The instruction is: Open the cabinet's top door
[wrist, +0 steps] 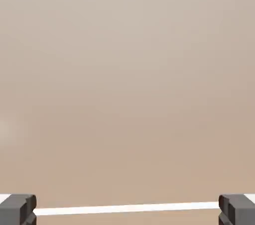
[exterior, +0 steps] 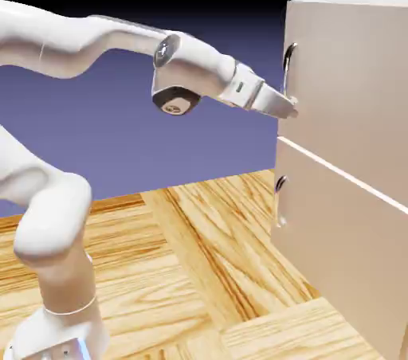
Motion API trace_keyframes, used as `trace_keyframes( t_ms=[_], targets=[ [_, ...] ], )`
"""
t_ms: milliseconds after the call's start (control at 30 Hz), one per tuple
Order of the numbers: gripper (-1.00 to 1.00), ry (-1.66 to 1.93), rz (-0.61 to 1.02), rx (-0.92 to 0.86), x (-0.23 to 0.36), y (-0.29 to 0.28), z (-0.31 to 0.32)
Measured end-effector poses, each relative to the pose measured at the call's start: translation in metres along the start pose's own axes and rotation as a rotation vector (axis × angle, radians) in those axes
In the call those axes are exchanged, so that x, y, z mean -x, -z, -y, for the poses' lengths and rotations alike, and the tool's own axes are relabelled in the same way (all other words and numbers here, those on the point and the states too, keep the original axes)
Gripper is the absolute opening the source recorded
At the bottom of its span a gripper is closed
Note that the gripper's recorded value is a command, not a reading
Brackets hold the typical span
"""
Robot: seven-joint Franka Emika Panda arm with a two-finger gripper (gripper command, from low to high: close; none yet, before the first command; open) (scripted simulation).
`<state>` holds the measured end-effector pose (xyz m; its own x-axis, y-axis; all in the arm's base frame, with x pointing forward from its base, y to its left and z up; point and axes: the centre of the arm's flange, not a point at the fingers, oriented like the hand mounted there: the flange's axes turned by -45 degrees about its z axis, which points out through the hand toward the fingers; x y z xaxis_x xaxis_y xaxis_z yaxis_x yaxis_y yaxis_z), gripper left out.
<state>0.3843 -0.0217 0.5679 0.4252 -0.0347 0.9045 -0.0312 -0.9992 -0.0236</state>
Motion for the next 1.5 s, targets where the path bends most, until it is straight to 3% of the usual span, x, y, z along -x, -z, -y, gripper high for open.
trace_keyframes(
  t_ms=[800,1367,1500],
  targets=[
    [0.0,0.009,-0.296,-0.005,-0.011,-0.001,0.065],
    [0.0,0.022,-0.44,0.013,0.009,-0.045,0.136],
    [0.0,0.024,-0.44,0.014,-0.007,-0.079,0.137]
  ],
)
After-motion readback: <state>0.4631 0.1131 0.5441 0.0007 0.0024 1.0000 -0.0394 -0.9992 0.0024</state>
